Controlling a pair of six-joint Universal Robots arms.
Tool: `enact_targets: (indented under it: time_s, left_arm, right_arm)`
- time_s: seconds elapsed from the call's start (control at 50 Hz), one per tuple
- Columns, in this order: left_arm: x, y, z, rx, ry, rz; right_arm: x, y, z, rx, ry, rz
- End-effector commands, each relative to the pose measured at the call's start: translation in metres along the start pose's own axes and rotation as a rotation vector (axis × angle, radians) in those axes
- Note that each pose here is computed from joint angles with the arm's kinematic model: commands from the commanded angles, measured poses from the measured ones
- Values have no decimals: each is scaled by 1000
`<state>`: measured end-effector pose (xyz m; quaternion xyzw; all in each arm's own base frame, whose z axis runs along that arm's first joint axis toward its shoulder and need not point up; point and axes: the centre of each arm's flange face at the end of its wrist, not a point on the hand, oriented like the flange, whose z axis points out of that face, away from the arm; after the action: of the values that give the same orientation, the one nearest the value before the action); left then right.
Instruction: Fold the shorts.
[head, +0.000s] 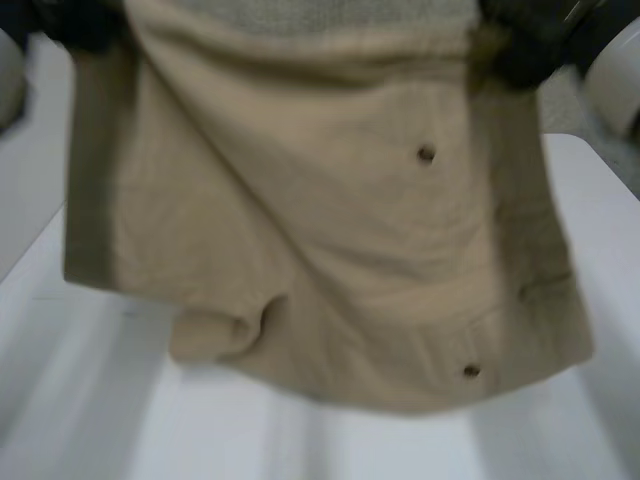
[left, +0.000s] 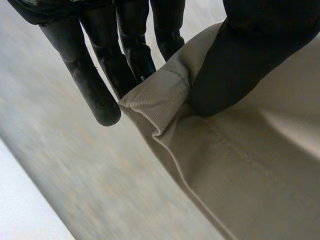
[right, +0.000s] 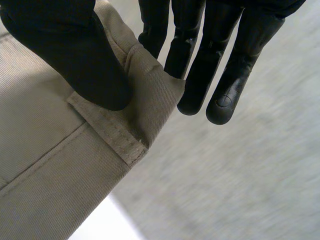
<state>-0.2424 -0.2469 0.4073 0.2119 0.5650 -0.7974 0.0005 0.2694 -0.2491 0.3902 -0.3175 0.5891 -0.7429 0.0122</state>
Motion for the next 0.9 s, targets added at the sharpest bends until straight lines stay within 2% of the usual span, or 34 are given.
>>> enact_targets:
  time_s: [0.02, 0.08, 0.18, 0.24, 0.28, 0.32, 0.34, 0.4, 0.44, 0.5, 0.56, 0.64, 0.7, 0.78, 0.9]
  left_arm:
    - [39, 95, 38, -196, 82, 56]
    - [50, 118, 61, -165, 70, 110]
    - [59, 121, 94, -41, 4, 199]
    - [50, 91, 115, 99, -94, 216]
    - [37, 57, 125, 221, -188, 196]
    - [30, 34, 127, 302, -239, 179]
    - [24, 9, 126, 384, -286, 159]
    - [12, -27, 117, 504, -348, 131]
    - [5, -56, 102, 585, -378, 108]
    - [3, -69, 86, 618, -379, 96]
    - [7, -58, 79, 586, -359, 100]
    - [23, -15, 74, 469, -296, 124]
    - [36, 25, 66, 354, -239, 141]
    - [56, 81, 48, 198, -152, 148]
    - [96, 183, 2, -99, 17, 181]
  right_arm:
    - [-44, 78, 32, -199, -109, 23]
    - [-52, 97, 48, -201, -82, 29]
    - [-47, 100, 83, -44, 82, 23]
    - [-33, 82, 94, 73, 184, 17]
    - [-15, 54, 103, 217, 281, 23]
    - [6, 14, 101, 366, 368, 33]
    - [12, 2, 99, 412, 392, 38]
    - [30, -37, 86, 557, 455, 51]
    - [36, -49, 82, 597, 473, 54]
    - [36, -52, 78, 592, 462, 50]
    - [27, -36, 78, 513, 412, 43]
    - [7, 0, 79, 362, 321, 31]
    - [-7, 29, 79, 260, 269, 25]
    - [-45, 97, 77, 45, 141, 11]
    - [-88, 166, 61, -156, -34, 4]
